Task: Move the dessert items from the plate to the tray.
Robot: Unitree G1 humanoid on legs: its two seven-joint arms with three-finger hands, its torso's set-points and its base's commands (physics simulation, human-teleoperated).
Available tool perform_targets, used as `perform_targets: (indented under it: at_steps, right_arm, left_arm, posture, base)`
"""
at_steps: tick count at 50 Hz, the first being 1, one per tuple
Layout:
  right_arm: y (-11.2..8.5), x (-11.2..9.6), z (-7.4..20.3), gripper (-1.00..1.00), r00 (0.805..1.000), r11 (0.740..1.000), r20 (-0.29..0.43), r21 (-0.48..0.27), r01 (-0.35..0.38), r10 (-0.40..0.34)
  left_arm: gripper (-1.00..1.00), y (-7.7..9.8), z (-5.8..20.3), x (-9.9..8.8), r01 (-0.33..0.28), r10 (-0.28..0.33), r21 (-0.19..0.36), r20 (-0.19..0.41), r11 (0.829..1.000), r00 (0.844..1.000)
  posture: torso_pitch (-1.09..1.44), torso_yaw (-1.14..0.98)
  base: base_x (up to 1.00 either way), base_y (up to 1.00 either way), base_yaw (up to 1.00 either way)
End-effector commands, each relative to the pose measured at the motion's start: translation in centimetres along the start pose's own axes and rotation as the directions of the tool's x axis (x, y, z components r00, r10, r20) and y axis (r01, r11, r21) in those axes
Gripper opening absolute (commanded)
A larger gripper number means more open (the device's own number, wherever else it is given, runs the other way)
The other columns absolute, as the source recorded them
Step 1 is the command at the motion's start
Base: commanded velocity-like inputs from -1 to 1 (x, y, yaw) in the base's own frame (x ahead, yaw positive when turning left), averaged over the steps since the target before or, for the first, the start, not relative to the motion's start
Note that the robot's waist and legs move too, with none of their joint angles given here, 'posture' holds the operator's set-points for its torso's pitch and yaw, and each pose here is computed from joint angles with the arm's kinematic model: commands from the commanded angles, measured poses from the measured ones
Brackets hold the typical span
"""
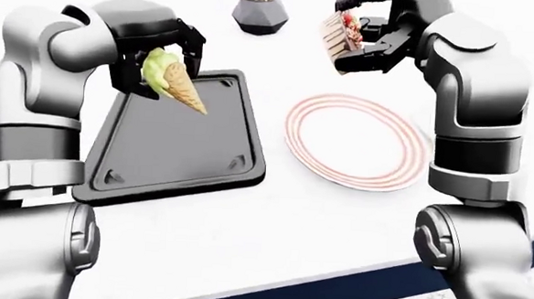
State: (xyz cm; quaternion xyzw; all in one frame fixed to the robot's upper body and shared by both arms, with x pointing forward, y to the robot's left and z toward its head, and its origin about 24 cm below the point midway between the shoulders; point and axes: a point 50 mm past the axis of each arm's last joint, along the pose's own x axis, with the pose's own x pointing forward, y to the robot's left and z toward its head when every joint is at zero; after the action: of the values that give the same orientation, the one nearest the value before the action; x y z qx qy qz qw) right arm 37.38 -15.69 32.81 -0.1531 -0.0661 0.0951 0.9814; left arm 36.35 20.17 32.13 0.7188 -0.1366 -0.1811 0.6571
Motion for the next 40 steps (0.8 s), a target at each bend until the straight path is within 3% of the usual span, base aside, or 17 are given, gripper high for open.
perform_targets:
  at_steps: [1,8,9,14,22,30,40]
  right_arm:
    - [-1.3,-1.5,4.3,-1.00,0.979,0.997,0.196,-0.030,0.067,-0.060]
    - [-1.3,-1.7,4.1,-1.00,0.979,0.998,0.196,-0.025,0.063,-0.056]
    - [-1.2,-1.7,4.0,-1.00,0.980,0.997,0.193,-0.052,0.060,-0.049]
    - [-1.6,-1.7,4.5,-1.00,0.975,0.997,0.208,-0.016,0.078,-0.073]
    - [-1.3,-1.7,4.7,-1.00,0.973,0.998,0.225,-0.010,0.057,-0.053]
    - [-1.2,-1.8,4.9,-1.00,0.971,0.998,0.232,-0.026,0.057,-0.049]
    - [-1.5,-2.1,4.9,-1.00,0.967,0.998,0.246,-0.008,0.064,-0.060]
  left_arm:
    - [-1.00,2.5,0.1,-1.1,-0.113,0.113,0.023,0.001,0.993,0.994]
    - [-1.00,2.5,0.3,-1.0,-0.108,0.108,0.024,0.003,0.994,0.994]
    - [-1.00,2.6,0.3,-1.0,-0.109,0.109,0.022,0.004,0.994,0.994]
    - [-1.00,2.8,0.4,-0.9,-0.109,0.109,0.024,0.003,0.994,0.994]
    - [-1.00,3.0,0.2,-0.9,-0.120,0.120,0.028,-0.008,0.992,0.993]
    - [-1.00,3.2,0.1,-0.9,-0.159,0.160,0.016,-0.022,0.987,0.987]
    - [-1.00,3.8,0.7,-1.1,-0.148,0.148,0.016,-0.019,0.989,0.989]
  posture:
    - [0.00,0.00]
    - [0.00,0.00]
    - [0.00,0.00]
    - [0.00,0.00]
    - [0.00,0.00]
    - [0.00,0.00]
    - [0.00,0.00]
  base:
    - [0.00,0.00,0.00]
    - [0.00,0.00,0.72]
    - [0.00,0.69,0.00]
    - [0.00,0.10,0.00]
    - [0.00,0.00,0.00]
    - [0.03,0.59,0.00]
    - [0.04,0.50,0.00]
